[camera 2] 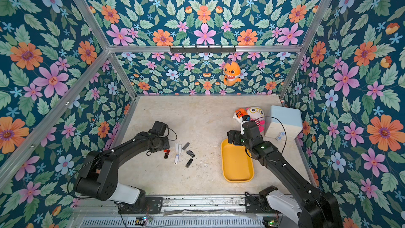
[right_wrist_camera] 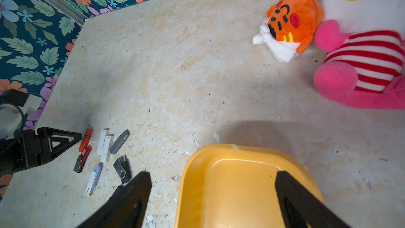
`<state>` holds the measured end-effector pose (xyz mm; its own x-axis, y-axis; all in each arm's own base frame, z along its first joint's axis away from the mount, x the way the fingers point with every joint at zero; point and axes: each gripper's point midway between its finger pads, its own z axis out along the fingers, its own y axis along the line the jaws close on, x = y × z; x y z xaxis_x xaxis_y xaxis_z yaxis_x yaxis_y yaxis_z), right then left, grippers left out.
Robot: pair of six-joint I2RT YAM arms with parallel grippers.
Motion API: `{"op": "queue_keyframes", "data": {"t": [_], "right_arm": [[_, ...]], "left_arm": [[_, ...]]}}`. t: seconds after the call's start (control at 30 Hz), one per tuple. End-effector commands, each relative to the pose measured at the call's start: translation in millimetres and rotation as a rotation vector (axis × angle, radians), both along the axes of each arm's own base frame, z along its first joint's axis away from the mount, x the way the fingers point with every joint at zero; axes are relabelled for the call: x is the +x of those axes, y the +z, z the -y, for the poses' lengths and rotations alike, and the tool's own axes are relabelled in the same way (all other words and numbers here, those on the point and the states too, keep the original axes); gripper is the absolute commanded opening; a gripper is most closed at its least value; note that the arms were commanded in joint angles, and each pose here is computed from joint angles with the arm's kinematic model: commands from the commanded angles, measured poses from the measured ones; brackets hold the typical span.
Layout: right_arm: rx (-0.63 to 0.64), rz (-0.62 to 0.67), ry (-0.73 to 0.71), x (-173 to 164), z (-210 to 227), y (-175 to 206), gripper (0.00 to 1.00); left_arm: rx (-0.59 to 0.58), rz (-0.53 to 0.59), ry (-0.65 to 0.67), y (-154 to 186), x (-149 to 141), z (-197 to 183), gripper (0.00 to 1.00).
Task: Put the usb flash drive into the storage box
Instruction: Pick up the USB flash from the center of the board.
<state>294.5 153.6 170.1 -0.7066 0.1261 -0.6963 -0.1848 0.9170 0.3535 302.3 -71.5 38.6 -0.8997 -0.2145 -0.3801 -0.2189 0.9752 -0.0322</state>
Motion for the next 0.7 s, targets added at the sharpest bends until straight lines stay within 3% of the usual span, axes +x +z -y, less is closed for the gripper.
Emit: {"op": "queue_keyframes", "data": {"t": [0.0,0.33,0.67], "right_arm": [[-0.003,0.017,-0.009,2,1,2,0.94],[0.004,0.021,-0.007,2,1,4,0.94],[0.007,0.026,-0.008,1,1,5,0.94]], "left_arm": [[-0.015,-0.007,-0.012,-4,2,2,0.51],[-0.040,-0.073,-0.023,-29,-9,7,0.43],[-0.020,-0.093,-0.017,-34,-9,5,0.24]]}}
